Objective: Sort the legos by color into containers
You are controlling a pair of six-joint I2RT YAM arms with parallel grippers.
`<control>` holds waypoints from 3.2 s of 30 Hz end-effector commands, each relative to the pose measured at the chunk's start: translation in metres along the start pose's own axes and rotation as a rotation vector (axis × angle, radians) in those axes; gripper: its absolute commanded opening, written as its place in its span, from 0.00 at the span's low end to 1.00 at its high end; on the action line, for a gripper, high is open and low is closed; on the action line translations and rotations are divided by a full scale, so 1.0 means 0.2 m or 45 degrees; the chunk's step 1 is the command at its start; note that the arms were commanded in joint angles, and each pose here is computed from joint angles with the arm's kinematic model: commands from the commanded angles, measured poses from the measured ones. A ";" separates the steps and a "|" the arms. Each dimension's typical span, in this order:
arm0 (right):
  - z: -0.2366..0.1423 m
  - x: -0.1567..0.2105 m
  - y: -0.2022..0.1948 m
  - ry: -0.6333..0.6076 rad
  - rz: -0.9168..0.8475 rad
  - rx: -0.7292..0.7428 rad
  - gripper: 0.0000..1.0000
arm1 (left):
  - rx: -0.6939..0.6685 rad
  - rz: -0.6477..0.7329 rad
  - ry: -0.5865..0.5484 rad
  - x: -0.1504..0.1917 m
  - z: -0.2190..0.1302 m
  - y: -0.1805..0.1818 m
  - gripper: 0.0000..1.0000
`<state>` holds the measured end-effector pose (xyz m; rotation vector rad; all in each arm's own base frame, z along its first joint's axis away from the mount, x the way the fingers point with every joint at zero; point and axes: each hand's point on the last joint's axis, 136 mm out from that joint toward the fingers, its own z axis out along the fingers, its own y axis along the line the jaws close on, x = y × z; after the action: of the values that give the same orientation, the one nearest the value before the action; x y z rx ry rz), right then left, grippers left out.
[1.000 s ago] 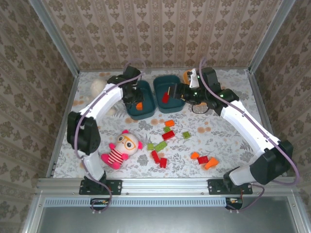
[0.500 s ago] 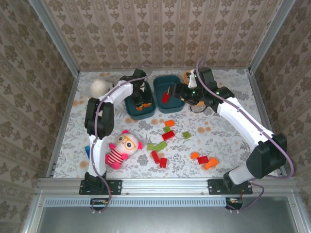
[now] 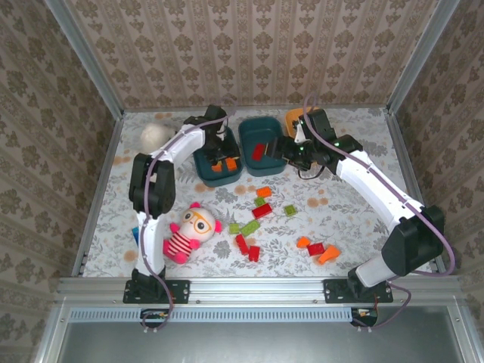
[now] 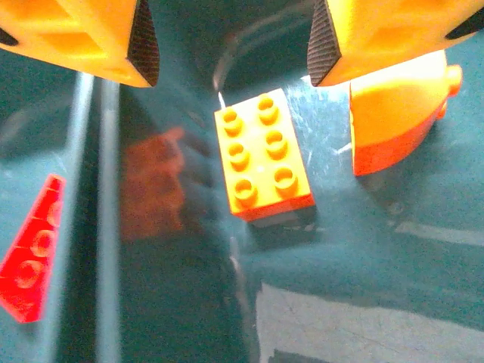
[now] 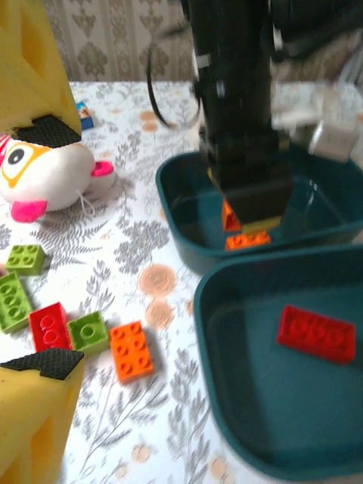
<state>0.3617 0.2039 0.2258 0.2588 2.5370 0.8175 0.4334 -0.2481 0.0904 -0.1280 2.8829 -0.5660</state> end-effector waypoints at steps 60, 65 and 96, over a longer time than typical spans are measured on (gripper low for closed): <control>0.02 1.17 -1.06 0.065 1.589 0.892 0.56 | 0.300 0.839 -0.045 1.19 -0.45 -0.37 0.65; 0.05 1.15 -1.06 0.055 1.570 0.877 0.37 | 0.319 0.835 -0.037 1.20 -0.43 -0.38 0.65; 0.68 -0.15 -0.31 0.112 0.268 0.649 0.21 | 0.369 0.212 -0.381 0.37 -0.69 -0.23 0.66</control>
<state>0.4461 0.2288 0.1098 0.7274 2.7391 0.3377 0.3272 -0.2453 0.2071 0.0788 2.4881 -0.8070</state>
